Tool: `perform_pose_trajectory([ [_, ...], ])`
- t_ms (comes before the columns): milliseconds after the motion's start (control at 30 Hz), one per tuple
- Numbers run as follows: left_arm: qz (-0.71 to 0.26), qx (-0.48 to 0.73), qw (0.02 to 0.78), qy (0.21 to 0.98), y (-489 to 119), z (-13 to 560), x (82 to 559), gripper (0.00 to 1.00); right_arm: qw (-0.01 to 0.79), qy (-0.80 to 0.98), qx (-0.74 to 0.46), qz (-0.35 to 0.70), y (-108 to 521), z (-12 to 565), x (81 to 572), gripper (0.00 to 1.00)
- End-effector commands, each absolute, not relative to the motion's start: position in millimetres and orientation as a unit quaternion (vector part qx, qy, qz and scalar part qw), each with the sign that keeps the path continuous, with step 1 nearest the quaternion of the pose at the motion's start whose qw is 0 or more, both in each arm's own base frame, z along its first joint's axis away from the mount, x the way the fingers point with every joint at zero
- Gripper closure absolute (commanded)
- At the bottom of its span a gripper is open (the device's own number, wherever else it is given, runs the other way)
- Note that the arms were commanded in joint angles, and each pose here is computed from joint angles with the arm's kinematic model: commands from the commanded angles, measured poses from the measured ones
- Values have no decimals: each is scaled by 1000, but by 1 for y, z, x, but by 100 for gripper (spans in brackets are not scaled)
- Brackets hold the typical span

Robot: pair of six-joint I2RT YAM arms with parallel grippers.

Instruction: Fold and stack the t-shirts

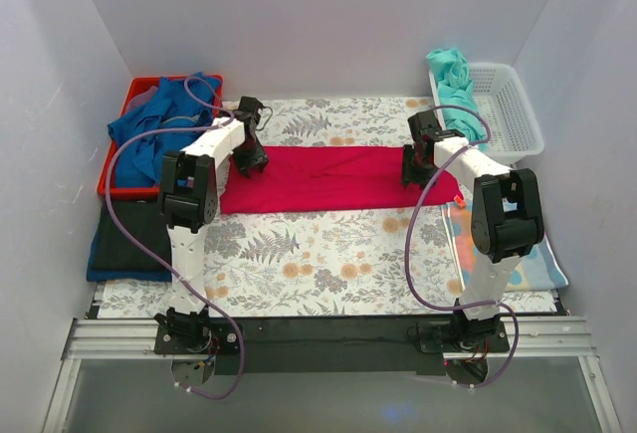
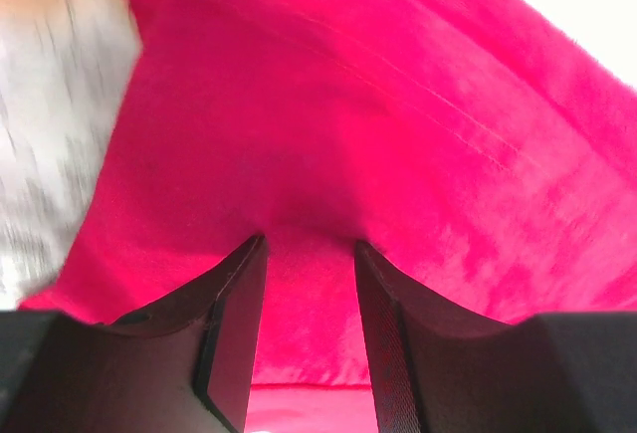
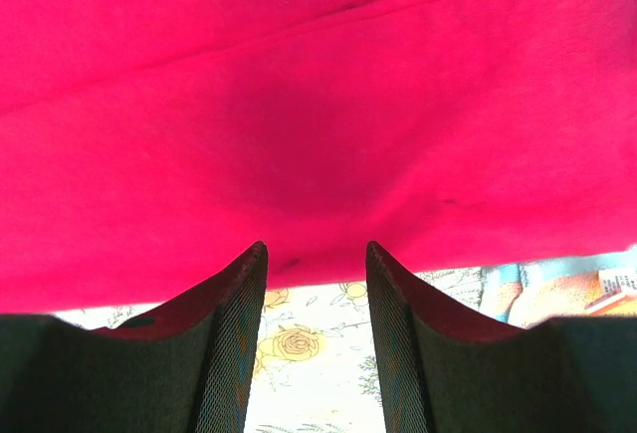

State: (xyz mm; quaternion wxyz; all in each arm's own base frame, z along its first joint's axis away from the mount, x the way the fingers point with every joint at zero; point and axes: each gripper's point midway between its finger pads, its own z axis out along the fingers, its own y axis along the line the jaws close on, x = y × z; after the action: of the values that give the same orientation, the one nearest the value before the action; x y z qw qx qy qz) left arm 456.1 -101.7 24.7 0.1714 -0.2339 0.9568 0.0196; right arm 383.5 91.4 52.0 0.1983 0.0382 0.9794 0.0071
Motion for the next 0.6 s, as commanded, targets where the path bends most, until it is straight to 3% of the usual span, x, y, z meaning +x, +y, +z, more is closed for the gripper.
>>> perform_pose_trajectory([
  [0,32,-285,186,940,-58,21,507,60,234,972,22,13,96,72,404,50],
  [200,-68,-284,237,926,-65,21,580,60,237,971,-9,10,98,71,414,50],
  [367,-208,-241,274,908,-107,25,611,60,230,973,-29,14,103,55,427,50],
  [567,-266,-164,375,873,-125,85,646,62,213,976,-38,27,109,32,432,49],
])
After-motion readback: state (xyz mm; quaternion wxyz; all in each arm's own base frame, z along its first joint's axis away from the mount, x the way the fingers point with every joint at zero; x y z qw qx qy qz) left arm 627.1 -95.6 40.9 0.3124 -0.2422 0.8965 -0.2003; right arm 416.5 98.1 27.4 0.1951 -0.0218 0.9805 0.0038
